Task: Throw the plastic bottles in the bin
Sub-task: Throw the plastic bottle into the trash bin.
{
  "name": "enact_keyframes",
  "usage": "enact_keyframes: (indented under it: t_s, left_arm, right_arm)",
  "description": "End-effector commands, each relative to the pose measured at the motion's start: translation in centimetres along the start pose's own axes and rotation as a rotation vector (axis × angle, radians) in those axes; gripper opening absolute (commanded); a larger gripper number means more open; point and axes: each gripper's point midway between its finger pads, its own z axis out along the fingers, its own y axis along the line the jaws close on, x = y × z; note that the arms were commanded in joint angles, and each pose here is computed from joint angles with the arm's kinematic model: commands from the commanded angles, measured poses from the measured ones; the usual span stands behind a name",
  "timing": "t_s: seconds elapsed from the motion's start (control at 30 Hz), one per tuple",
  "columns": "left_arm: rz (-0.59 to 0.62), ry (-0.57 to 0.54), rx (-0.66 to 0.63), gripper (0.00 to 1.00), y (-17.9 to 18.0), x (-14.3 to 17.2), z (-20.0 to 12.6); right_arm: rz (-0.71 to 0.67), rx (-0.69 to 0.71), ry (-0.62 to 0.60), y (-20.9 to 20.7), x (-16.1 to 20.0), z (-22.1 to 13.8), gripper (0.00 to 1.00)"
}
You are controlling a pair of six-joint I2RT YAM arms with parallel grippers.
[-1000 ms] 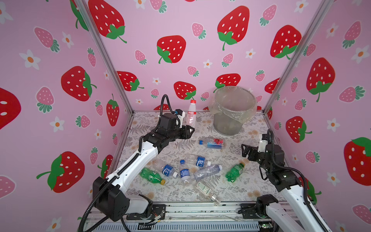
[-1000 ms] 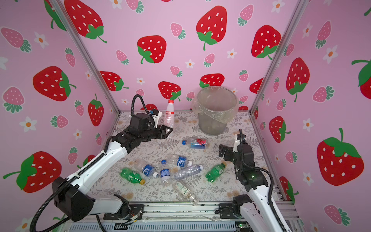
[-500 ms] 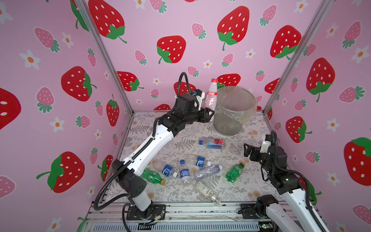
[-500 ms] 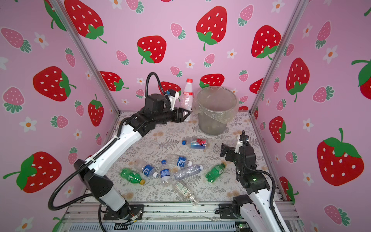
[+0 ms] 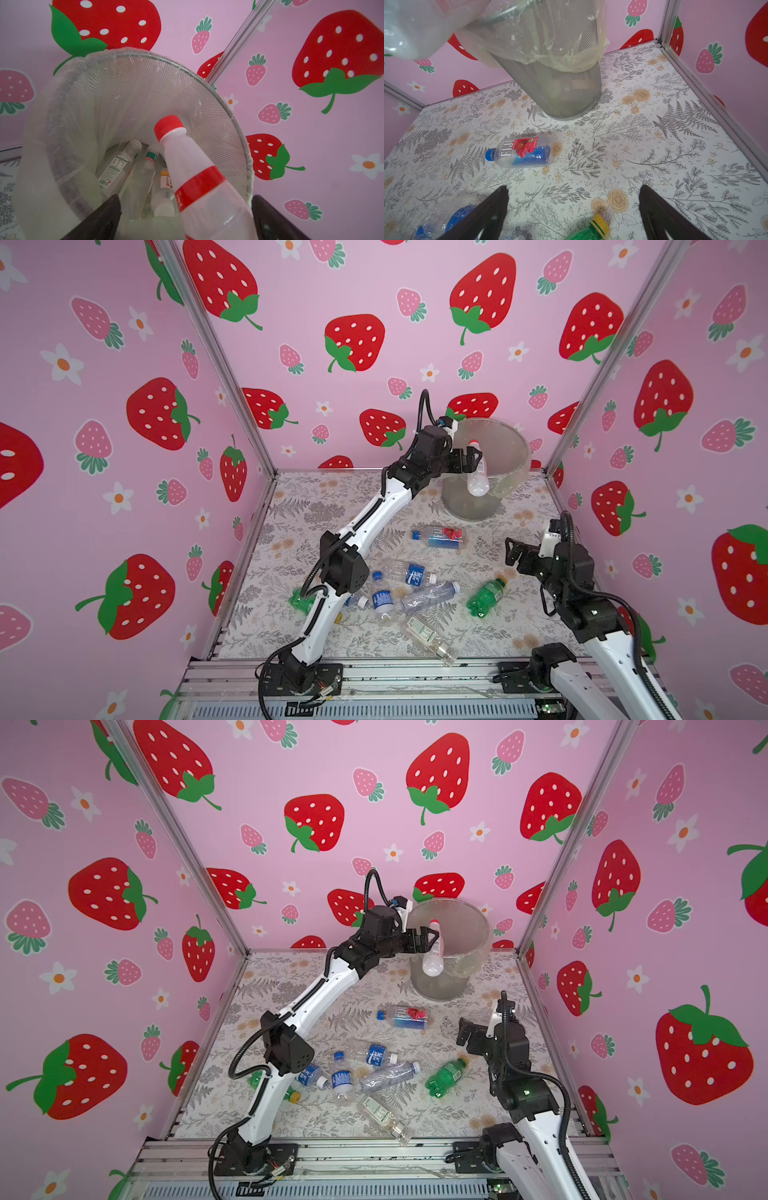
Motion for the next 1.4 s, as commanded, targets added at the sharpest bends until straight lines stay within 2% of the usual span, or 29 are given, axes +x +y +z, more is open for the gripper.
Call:
enact_keyframes:
  t_s: [0.0,0.07,0.17,0.3,0.4,0.6,0.87,1.07,1.37]
  left_arm:
    - [0.050,-0.132,0.001,0.99,-2.9,-5.7,-6.2]
    - [0.063,-0.152,-0.049,0.99,-2.9,-7.1,-8.7]
    - [0.067,-0.206,-0.051,0.99,-3.5,-9.3,-11.6]
    - [0.081,-0.266,-0.014,0.99,-5.0,-11.9,-13.9]
    - [0.093,-0.265,-0.017,0.99,-5.1,-12.2,-14.9]
    - [0.130,-0.196,-0.083,0.99,-3.2,-9.0,-15.8]
    - [0.135,-0.098,-0.230,0.99,1.8,-3.3,-18.6]
    - [0.084,0.007,-0.315,0.99,6.0,0.8,-20.4]
    - [-0.017,0.091,-0.432,0.99,12.0,4.6,-23.5]
  right_arm:
    - [0.021,0.002,-0.027,-0.2,-0.1,-0.5,0.99]
    - [0.030,-0.003,-0.026,-0.2,0.0,-0.4,0.99]
    - [0.031,-0.012,-0.019,0.0,0.0,-0.1,0.99]
    - [0.031,-0.016,-0.006,0.2,0.0,0.2,0.99]
    - [0.039,-0.032,-0.031,0.7,-0.8,0.2,0.99]
    - [0.031,-0.042,-0.022,0.8,-0.7,0.3,0.99]
    - [0.018,-0.054,0.022,1.1,0.2,0.9,0.99]
    - [0.029,-0.076,0.059,1.5,1.1,1.8,0.99]
    - [0.055,-0.089,0.170,1.7,4.0,3.9,0.99]
